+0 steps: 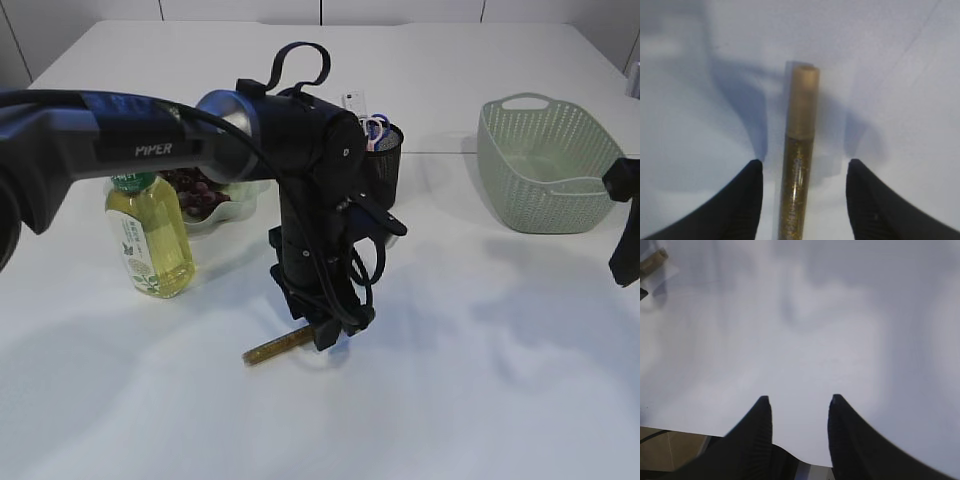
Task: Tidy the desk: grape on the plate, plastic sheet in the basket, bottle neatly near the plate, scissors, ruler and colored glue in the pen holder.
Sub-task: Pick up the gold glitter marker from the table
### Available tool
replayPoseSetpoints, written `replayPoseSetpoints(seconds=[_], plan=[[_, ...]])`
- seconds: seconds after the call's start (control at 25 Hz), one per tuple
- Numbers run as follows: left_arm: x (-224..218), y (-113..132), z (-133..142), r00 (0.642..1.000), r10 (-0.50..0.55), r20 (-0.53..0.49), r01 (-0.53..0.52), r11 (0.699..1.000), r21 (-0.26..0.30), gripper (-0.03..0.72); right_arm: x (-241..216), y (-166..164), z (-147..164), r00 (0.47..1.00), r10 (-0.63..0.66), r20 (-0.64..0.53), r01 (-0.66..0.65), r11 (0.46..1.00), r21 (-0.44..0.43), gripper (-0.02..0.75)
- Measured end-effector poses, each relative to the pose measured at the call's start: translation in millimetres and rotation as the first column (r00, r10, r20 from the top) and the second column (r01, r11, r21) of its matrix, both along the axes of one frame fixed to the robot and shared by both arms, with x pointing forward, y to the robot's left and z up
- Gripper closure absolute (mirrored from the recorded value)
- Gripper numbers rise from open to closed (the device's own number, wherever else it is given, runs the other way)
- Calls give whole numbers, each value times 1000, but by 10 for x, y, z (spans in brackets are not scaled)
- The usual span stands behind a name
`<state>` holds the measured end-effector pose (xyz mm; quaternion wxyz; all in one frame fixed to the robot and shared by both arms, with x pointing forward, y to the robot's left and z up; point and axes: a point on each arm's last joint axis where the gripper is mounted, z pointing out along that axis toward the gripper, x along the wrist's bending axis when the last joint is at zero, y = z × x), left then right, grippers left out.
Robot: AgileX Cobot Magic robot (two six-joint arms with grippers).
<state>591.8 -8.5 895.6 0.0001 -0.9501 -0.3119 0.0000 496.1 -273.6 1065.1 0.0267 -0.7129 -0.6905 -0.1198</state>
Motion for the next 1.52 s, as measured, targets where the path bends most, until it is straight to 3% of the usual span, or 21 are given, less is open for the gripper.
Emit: replayPoseSetpoints(seconds=[0.84, 1.52], plan=[[-1, 1, -71, 1000, 0, -11, 0, 1000, 10, 319, 0, 0, 0, 1000, 0, 0, 0, 1000, 0, 426], [-1, 1, -71, 1000, 0, -11, 0, 1000, 10, 381, 0, 0, 0, 1000, 0, 0, 0, 1000, 0, 426]])
